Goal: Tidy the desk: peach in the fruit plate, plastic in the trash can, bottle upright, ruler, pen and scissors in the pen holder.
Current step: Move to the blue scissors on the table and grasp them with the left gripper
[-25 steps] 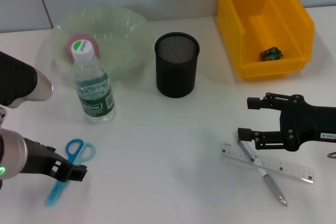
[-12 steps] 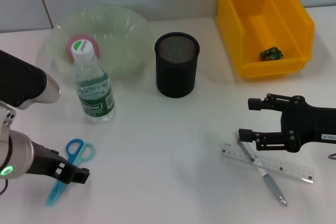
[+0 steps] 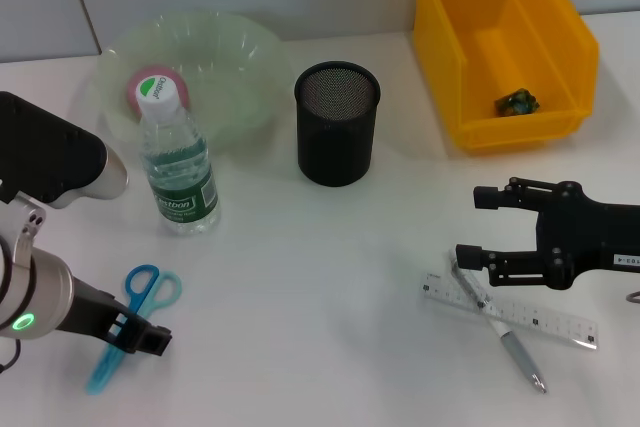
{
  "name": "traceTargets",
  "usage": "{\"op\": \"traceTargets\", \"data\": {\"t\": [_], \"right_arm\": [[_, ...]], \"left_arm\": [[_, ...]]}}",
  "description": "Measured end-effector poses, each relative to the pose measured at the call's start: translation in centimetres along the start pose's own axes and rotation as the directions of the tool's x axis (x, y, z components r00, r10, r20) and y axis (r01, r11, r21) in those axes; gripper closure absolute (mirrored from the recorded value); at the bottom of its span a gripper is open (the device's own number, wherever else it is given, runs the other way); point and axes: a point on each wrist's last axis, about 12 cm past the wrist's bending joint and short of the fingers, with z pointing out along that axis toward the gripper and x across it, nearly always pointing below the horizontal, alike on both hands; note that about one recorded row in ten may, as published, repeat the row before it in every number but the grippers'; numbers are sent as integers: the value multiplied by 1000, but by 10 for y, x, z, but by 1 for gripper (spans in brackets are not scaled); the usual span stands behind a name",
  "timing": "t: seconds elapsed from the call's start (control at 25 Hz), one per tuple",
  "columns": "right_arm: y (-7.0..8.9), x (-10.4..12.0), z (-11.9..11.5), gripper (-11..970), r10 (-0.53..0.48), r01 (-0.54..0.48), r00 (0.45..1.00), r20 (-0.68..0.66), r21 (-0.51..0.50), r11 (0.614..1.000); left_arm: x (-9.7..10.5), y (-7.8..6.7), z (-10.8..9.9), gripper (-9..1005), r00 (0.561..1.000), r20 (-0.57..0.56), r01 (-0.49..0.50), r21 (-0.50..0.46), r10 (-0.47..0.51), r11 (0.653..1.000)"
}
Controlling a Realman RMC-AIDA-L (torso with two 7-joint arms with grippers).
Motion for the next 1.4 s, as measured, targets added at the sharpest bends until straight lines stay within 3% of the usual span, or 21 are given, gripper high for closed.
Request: {"op": "traceTargets", "data": {"t": [1.4], "right_arm": [[2, 2, 0, 126, 4, -4, 1000, -9, -7, 1000]], "left_arm": [[-10, 5, 8, 230, 997, -76, -13, 8, 14, 1000]]}}
